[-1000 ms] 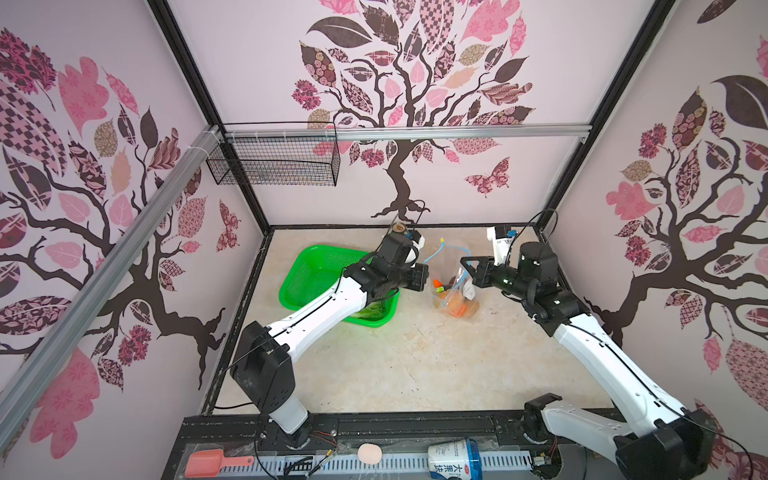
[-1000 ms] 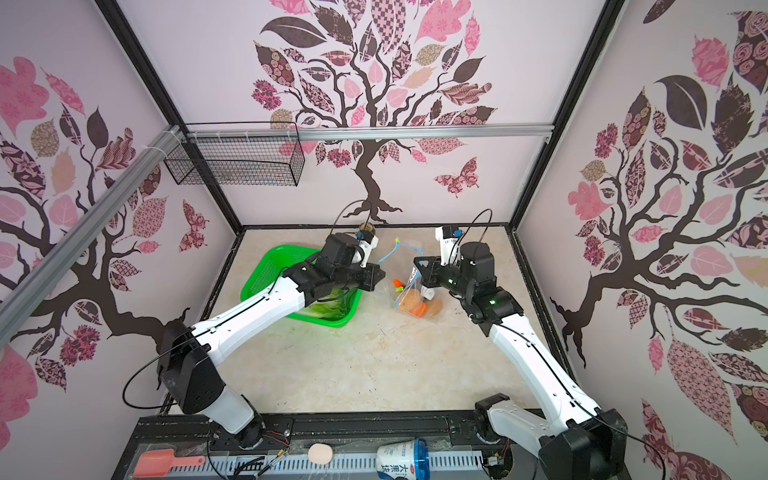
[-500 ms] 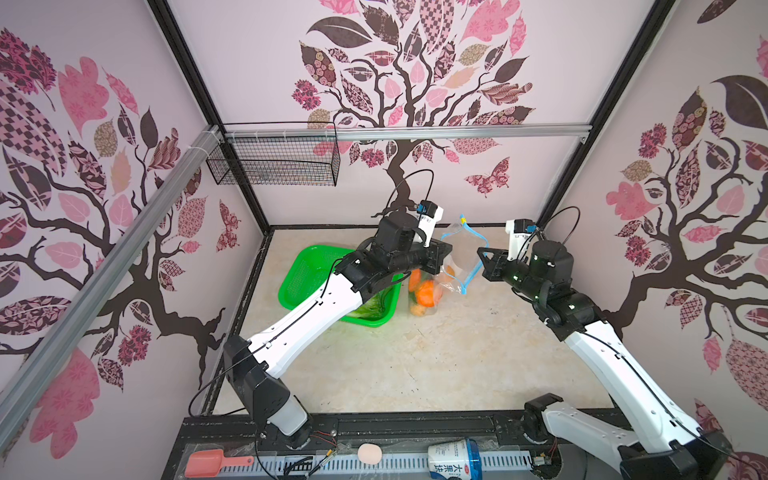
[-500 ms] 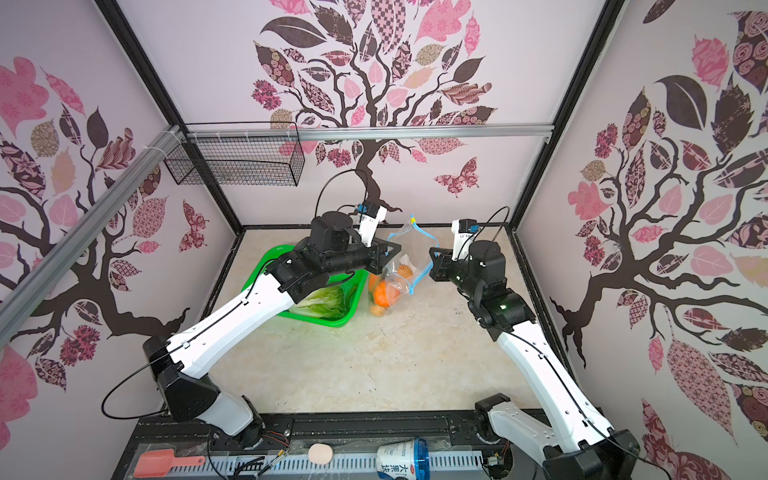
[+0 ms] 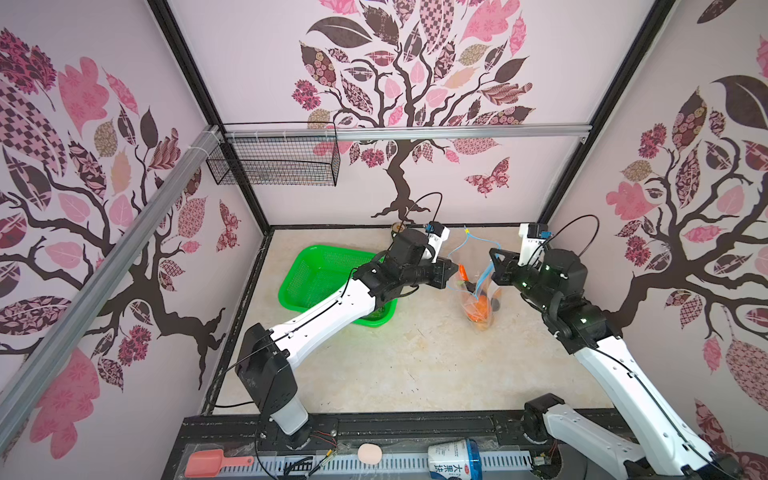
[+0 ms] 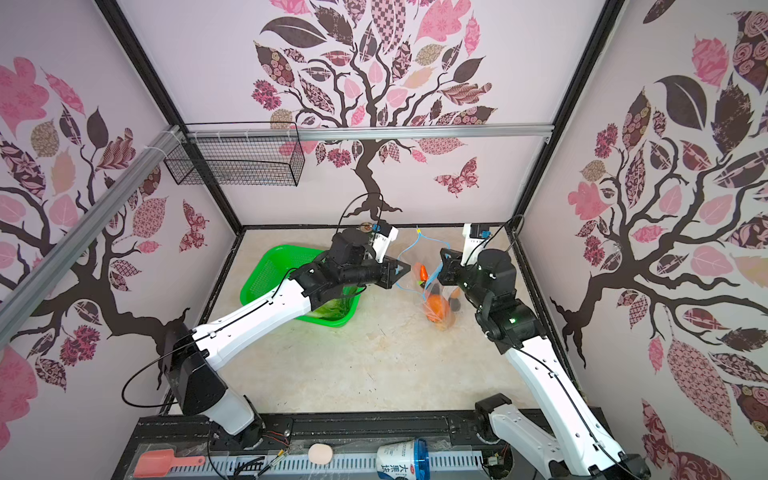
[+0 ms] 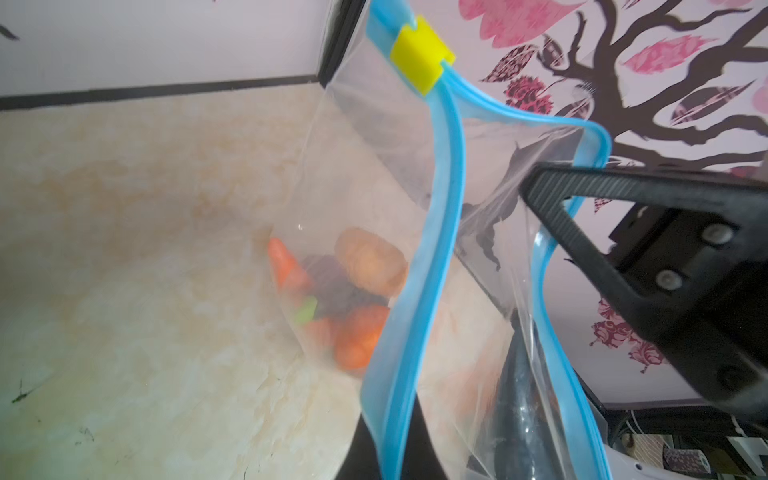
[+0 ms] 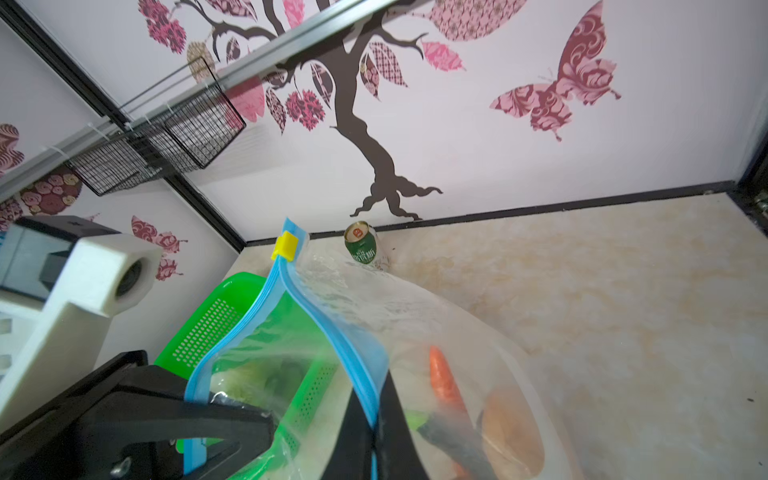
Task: Place the food in the zip-top bag and seal the zipper
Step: 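Raise the bag zipper with the right gripper while the left gripper withdraws, then move the left gripper into the basket toward the lettuce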
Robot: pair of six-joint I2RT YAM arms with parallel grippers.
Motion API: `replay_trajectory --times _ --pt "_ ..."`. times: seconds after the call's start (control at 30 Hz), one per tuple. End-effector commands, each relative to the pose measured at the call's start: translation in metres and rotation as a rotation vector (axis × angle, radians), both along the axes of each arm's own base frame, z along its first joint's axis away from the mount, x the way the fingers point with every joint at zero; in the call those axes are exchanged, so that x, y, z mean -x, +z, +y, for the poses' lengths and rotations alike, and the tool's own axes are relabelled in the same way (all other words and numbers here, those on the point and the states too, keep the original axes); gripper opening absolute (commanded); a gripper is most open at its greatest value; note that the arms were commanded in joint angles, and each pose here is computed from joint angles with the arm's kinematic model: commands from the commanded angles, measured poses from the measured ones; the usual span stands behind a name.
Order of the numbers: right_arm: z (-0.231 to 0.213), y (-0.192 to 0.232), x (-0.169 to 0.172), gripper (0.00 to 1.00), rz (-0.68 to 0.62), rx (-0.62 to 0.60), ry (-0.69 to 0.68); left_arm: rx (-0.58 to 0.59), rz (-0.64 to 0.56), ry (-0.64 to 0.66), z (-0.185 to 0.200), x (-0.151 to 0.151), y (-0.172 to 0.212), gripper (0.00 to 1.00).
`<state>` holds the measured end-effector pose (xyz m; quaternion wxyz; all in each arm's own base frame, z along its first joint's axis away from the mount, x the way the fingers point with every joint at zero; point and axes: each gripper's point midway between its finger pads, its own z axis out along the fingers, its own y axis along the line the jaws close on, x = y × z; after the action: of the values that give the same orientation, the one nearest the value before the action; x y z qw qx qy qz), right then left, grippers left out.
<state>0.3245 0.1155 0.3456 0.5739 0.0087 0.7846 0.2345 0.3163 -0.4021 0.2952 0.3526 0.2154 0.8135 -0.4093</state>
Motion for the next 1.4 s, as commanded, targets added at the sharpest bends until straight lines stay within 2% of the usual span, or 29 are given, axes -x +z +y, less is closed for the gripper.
replay_trajectory --times 0.0,0.07,0.1,0.17,0.27,0.33,0.43,0.57,0.67,0.73,0.87,1.03,1.17,1.37 --pt "0.012 -0.014 -0.005 0.00 0.024 0.000 0.054 -0.027 0.102 0.015 0.005 -0.006 -0.044 0.04" --pt "0.013 -0.026 -0.008 0.00 0.045 0.001 0.053 -0.037 0.162 0.015 0.012 -0.007 -0.062 0.13" --pt "0.013 -0.029 -0.009 0.00 0.051 0.002 0.053 -0.043 0.185 0.017 0.015 -0.007 -0.067 0.22" --pt "0.014 -0.034 -0.010 0.00 0.058 0.001 0.057 -0.065 0.215 0.030 0.029 -0.008 -0.072 0.51" --pt "0.016 -0.036 -0.010 0.00 0.056 -0.009 0.067 -0.112 0.176 0.088 0.059 -0.013 -0.062 0.73" --pt "0.017 -0.037 -0.010 0.00 0.055 -0.010 0.071 -0.175 0.112 0.145 0.088 -0.019 -0.051 0.83" --pt "0.016 -0.036 -0.009 0.00 0.051 -0.011 0.071 -0.313 0.003 0.243 0.142 -0.029 -0.038 0.93" --pt "0.015 -0.034 -0.007 0.00 0.042 -0.012 0.066 -0.484 -0.080 0.320 0.205 -0.034 -0.038 0.94" --pt "0.014 -0.034 -0.007 0.00 0.038 -0.011 0.063 -0.594 -0.191 0.276 0.227 -0.028 -0.049 0.94" --pt "0.014 -0.035 -0.007 0.00 0.042 -0.010 0.063 -0.655 -0.242 0.232 0.237 -0.020 -0.058 0.98" --pt "0.013 -0.037 -0.005 0.00 0.045 -0.010 0.061 -0.755 -0.239 0.156 0.251 -0.011 -0.087 0.98" --pt "0.014 -0.037 -0.004 0.00 0.047 -0.012 0.066 -0.824 -0.242 0.090 0.252 -0.011 -0.109 0.98" --pt "0.014 -0.037 -0.003 0.00 0.042 -0.014 0.066 -0.903 -0.226 0.076 0.260 -0.016 -0.129 0.98" --pt "0.014 -0.035 -0.002 0.00 0.036 -0.017 0.068 -0.962 -0.188 0.051 0.263 -0.021 -0.151 0.98"
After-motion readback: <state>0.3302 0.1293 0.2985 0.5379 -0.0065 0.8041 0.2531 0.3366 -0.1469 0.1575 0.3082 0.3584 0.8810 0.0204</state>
